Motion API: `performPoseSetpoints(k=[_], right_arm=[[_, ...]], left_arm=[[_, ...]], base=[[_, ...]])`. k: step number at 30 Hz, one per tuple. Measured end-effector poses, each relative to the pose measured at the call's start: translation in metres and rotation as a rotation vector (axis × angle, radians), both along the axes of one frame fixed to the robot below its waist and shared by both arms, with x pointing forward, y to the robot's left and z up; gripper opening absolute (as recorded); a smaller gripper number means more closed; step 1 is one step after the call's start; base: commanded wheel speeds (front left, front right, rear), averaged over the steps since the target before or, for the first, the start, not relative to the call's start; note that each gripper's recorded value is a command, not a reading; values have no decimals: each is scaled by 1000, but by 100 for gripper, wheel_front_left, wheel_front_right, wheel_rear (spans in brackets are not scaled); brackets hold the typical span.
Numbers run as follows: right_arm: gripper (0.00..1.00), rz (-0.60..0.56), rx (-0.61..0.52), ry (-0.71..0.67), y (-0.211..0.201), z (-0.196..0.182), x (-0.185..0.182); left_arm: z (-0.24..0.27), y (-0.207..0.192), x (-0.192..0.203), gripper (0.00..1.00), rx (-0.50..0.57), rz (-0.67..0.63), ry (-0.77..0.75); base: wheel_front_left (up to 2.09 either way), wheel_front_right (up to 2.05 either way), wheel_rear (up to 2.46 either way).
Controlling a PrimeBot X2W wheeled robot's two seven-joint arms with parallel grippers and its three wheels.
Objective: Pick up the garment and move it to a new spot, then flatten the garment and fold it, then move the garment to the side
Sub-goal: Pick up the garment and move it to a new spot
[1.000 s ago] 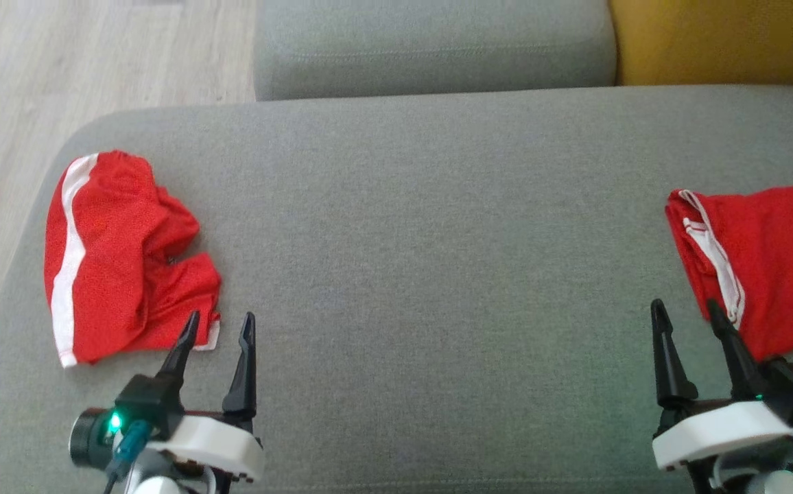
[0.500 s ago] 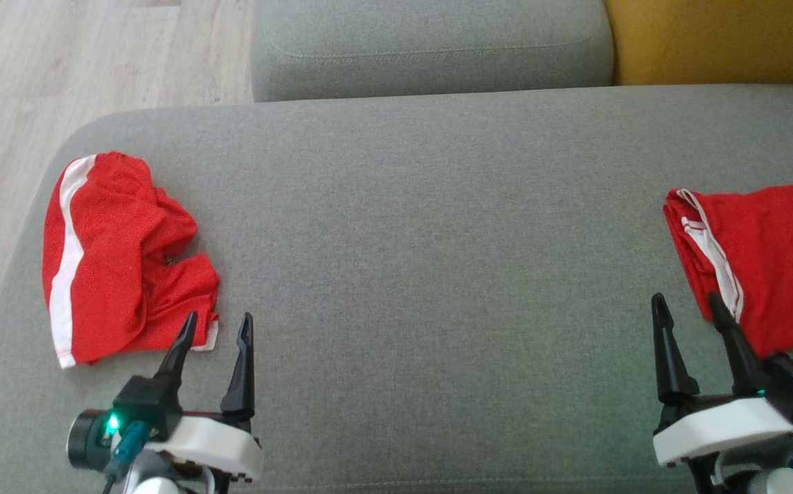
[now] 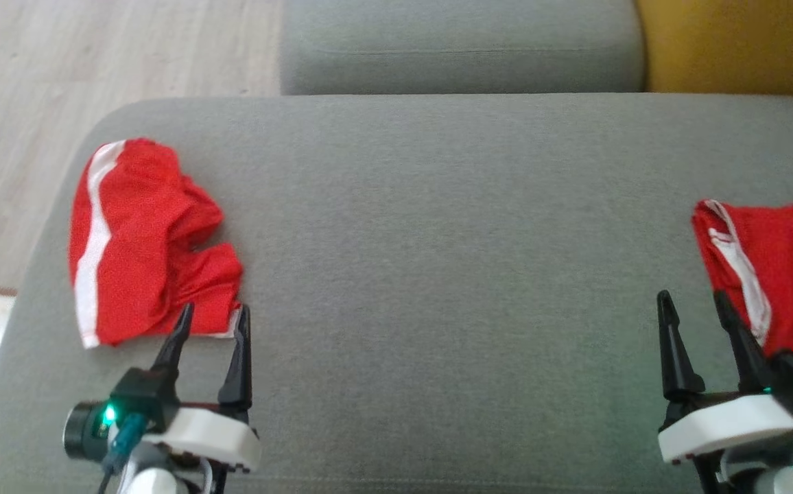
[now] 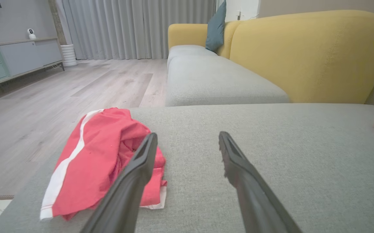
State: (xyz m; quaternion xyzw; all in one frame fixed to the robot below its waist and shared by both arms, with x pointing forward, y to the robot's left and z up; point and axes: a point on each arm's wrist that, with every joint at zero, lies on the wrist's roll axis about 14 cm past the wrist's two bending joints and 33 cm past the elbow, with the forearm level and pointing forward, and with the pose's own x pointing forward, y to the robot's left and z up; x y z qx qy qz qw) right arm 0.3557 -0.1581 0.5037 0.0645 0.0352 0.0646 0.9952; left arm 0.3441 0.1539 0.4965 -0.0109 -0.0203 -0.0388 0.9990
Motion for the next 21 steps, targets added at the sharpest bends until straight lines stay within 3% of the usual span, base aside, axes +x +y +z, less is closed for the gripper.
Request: performPoseSetpoints(k=[14,21], right_arm=[[100,284,-1,-10,94,8,26],[100,352,-6,-5,118,7,32]], left_arm=[[21,83,-29,100,12,272,-60],[20,102,-42,100,17,338,-53]], base=[[0,0,0],[0,0,0]])
